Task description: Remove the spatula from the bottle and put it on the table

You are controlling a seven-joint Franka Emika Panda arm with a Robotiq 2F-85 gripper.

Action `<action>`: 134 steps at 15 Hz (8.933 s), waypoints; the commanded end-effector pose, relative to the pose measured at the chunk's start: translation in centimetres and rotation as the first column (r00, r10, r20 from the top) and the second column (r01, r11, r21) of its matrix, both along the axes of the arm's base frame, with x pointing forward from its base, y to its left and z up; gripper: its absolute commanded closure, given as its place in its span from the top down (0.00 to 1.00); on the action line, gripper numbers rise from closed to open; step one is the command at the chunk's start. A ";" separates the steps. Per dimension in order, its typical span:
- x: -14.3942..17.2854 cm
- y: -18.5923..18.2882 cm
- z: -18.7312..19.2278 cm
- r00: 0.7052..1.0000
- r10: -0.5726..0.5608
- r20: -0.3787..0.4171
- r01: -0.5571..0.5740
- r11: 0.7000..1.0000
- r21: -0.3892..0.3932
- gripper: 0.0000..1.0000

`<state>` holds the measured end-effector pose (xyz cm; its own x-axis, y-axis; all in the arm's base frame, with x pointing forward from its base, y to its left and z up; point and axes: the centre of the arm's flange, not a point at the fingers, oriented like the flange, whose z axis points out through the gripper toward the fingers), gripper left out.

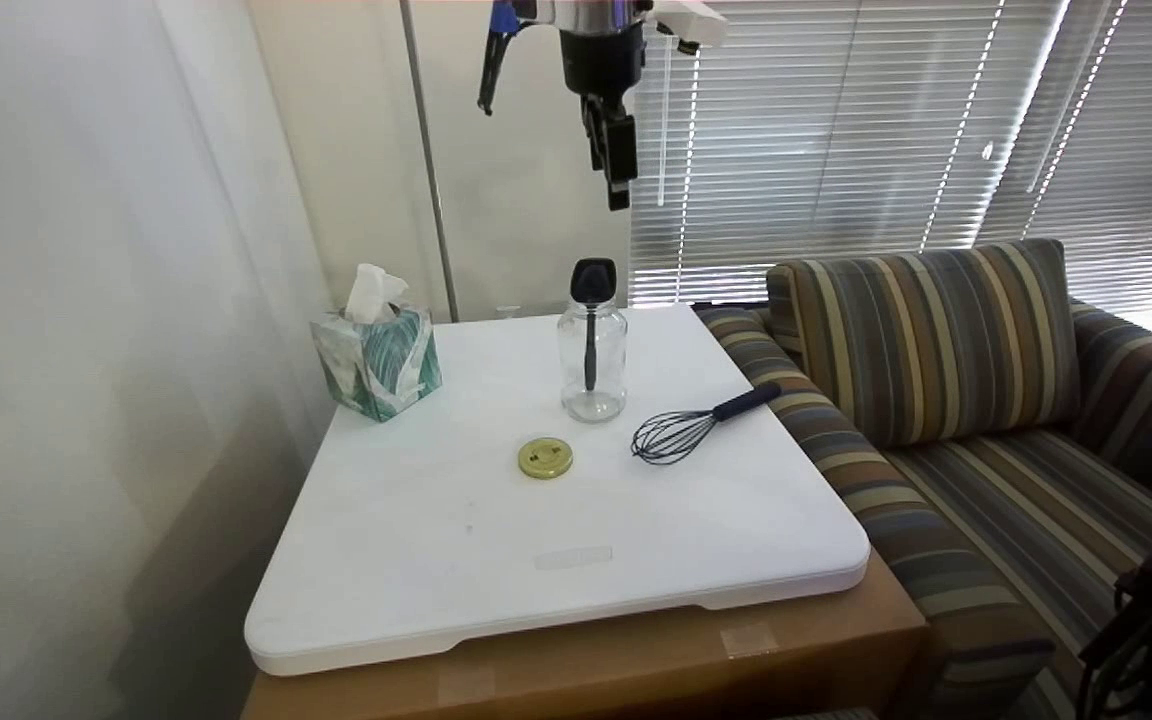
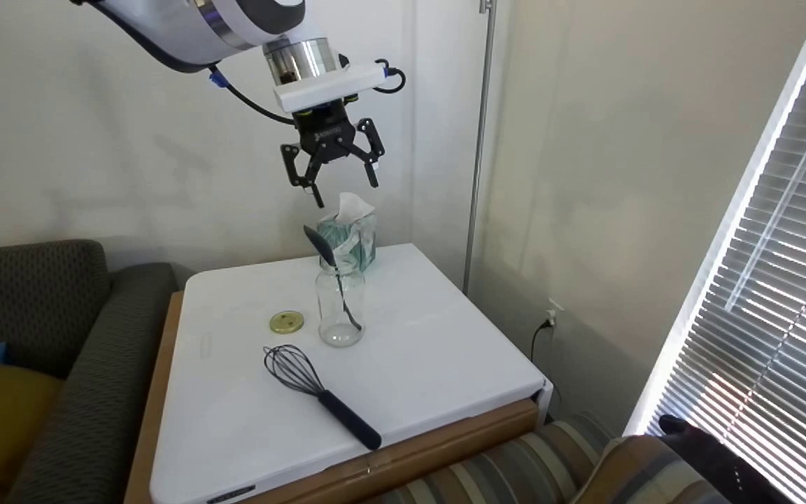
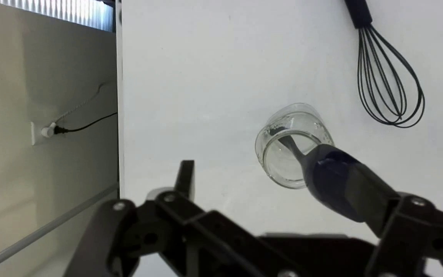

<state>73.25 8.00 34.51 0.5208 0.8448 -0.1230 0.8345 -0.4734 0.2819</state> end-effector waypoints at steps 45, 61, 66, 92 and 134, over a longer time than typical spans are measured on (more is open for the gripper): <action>0.1 4.3 -5.5 0.997 -0.055 -0.054 0.053 0.998 -0.042 0.02; -0.8 5.9 4.2 0.986 -0.015 0.163 0.046 0.981 -0.187 0.02; -1.3 4.7 7.9 0.968 -0.038 0.247 0.092 0.973 -0.214 0.02; -10.4 -7.0 8.2 0.959 -0.273 -0.082 0.239 0.927 -0.288 0.02; -4.0 6.4 -9.6 0.381 -0.867 -0.322 0.916 0.306 0.261 0.02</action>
<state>67.96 13.46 25.20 0.9879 -0.1449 -0.0559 -0.1519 -0.9761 -0.1554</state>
